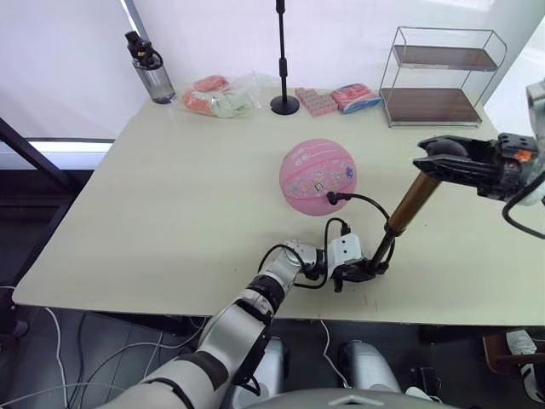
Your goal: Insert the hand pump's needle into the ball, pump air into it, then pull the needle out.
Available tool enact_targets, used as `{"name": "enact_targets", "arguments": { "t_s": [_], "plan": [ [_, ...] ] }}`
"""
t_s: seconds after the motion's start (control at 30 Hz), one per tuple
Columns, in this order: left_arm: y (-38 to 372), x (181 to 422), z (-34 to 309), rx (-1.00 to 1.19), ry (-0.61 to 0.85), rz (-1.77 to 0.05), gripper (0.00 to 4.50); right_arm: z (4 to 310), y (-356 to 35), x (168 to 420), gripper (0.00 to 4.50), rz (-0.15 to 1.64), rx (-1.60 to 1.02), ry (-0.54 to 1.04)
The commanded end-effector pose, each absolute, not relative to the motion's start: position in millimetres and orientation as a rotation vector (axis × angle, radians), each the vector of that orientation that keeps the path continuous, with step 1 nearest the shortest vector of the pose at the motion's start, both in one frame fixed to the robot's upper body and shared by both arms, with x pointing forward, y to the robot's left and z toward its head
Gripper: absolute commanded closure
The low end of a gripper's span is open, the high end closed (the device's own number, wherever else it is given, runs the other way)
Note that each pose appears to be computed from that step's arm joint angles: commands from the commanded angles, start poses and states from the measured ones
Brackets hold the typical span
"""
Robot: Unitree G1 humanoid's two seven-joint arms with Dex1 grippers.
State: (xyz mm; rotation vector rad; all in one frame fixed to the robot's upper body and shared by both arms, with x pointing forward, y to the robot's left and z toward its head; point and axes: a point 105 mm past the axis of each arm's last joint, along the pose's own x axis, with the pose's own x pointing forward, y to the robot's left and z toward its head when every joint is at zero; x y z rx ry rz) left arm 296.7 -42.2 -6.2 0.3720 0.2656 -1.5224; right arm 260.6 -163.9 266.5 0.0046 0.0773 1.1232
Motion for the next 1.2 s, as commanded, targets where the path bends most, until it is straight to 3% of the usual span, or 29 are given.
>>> {"name": "enact_targets", "arguments": {
  "t_s": [0.03, 0.2, 0.4, 0.73, 0.83, 1.2],
  "plan": [
    [7, 263, -81, 0.387, 0.666, -1.467, 3.47, 253, -158, 259, 2.58, 1.14, 0.043, 0.081],
    [8, 264, -81, 0.386, 0.666, -1.463, 3.47, 214, -152, 263, 2.58, 1.116, 0.074, 0.15],
    [8, 263, -81, 0.383, 0.667, -1.461, 3.47, 142, -155, 259, 2.58, 1.075, 0.046, 0.322],
    [7, 263, -81, 0.378, 0.666, -1.46, 3.47, 92, -156, 263, 2.58, 1.026, -0.026, 0.355],
    [7, 262, -82, 0.378, 0.668, -1.459, 3.47, 100, -156, 265, 2.58, 1.03, -0.028, 0.327],
    [8, 261, -83, 0.378, 0.671, -1.463, 3.47, 213, -167, 271, 2.58, 1.086, -0.083, 0.078]
  ]
}}
